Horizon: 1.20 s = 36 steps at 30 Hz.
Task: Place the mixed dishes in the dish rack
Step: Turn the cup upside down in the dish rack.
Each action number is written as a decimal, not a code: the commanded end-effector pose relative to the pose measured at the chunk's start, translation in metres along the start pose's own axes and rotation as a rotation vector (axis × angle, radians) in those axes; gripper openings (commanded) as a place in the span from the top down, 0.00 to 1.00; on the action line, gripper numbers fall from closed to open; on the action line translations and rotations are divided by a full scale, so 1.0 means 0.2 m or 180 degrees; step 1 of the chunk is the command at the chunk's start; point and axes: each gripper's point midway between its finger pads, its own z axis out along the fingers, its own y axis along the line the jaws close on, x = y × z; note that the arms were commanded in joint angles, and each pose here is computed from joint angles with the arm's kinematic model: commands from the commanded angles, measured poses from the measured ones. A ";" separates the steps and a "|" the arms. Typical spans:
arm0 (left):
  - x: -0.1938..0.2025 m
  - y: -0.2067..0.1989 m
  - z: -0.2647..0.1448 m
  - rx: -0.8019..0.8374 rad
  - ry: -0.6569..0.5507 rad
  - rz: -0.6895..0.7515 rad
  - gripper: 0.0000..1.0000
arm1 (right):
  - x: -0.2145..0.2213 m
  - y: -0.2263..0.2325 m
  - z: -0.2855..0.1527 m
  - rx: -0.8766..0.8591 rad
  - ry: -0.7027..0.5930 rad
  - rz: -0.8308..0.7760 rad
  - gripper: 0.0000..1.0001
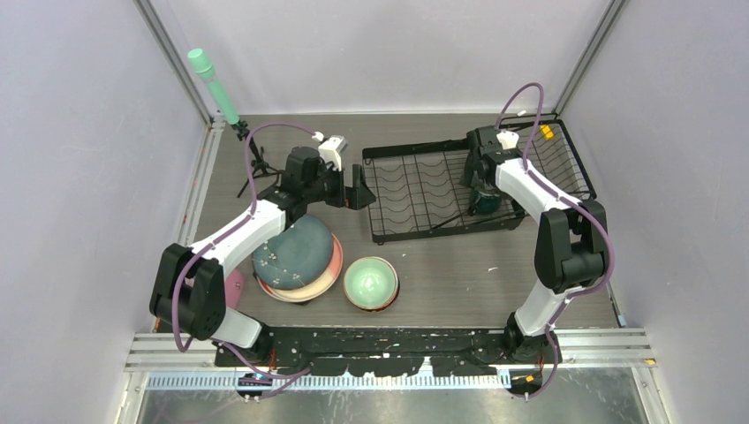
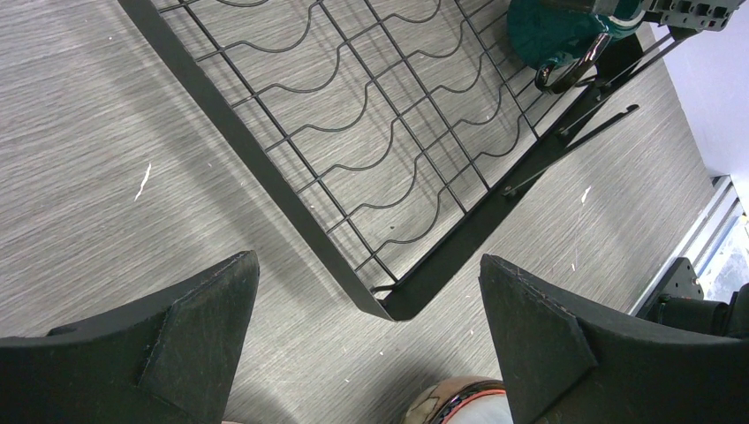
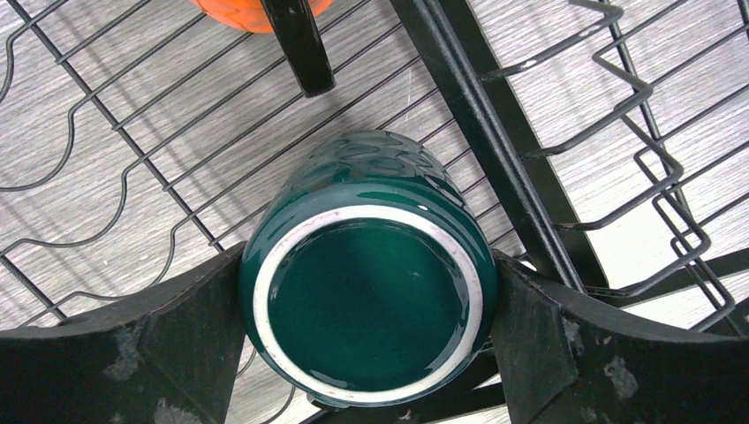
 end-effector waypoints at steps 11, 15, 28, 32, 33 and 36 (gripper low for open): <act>-0.12 -0.07 -0.03 0.0108 -0.0182 0.0124 0.02 | -0.12 0.05 -0.07 -0.0234 -0.0171 0.0106 0.21; -0.12 -0.07 -0.03 0.0117 -0.0176 0.0119 0.02 | -0.13 0.05 -0.13 -0.0326 -0.0205 0.0123 0.17; -0.10 -0.08 -0.02 0.0160 -0.0108 0.0137 0.02 | -0.11 0.07 -0.14 -0.0426 -0.0124 0.0056 0.10; -0.10 -0.09 -0.02 0.0179 -0.0099 0.0149 0.02 | -0.11 0.06 -0.14 -0.0380 -0.0114 0.0027 0.10; -0.10 -0.09 -0.02 0.0185 -0.0100 0.0153 0.02 | -0.10 0.05 -0.13 -0.0369 -0.0115 0.0011 0.10; -0.09 -0.10 -0.01 0.0222 -0.0072 0.0175 0.02 | -0.09 0.03 -0.12 -0.0293 -0.0088 -0.0053 0.09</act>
